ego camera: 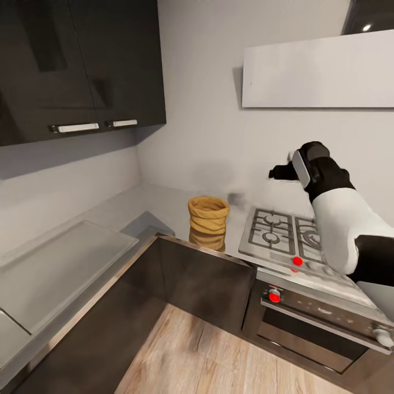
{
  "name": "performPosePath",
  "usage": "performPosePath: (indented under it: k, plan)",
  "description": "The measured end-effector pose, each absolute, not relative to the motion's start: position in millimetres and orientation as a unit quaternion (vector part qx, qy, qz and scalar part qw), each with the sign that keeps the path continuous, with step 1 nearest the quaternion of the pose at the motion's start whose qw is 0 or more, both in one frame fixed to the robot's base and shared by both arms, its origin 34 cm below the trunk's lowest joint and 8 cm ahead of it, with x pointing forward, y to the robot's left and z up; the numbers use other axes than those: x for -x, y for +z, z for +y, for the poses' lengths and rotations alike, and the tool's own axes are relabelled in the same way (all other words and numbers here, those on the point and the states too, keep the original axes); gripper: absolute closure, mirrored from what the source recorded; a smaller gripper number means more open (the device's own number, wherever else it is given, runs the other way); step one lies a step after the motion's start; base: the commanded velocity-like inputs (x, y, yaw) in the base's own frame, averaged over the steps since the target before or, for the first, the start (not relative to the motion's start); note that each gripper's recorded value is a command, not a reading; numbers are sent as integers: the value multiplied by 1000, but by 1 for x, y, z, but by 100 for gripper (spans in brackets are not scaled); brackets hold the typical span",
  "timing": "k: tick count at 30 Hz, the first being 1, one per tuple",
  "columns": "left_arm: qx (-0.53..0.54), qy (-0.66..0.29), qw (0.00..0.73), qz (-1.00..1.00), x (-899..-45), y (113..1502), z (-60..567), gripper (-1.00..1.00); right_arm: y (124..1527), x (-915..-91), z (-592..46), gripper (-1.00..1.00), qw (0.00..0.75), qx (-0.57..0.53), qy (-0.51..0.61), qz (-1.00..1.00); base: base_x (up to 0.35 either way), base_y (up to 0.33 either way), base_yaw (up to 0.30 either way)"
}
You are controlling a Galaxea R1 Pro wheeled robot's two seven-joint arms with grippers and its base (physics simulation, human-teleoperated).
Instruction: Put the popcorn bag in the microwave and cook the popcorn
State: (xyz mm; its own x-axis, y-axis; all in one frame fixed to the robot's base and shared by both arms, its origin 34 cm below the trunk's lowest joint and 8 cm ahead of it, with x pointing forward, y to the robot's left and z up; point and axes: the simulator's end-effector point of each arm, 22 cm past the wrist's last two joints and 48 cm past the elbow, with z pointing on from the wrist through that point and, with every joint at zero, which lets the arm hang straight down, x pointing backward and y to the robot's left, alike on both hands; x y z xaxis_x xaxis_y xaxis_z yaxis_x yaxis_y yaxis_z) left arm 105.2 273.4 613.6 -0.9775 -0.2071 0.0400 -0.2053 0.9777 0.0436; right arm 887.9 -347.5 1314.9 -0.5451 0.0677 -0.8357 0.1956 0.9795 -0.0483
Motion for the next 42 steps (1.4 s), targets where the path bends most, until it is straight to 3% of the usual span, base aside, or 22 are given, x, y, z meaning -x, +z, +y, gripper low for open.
performPosePath:
  k: [19, 42]
  plan:
    - [-104, -19, 17, -994, -107, 616, 273, -100, 1222, -857, -344, -100, 332, -68, -67, 938, 0, 0, 0]
    - [-104, -16, -2, -994, -122, 616, 272, -100, 1219, -839, -337, -100, 316, -64, -60, 945, 0, 0, 0]
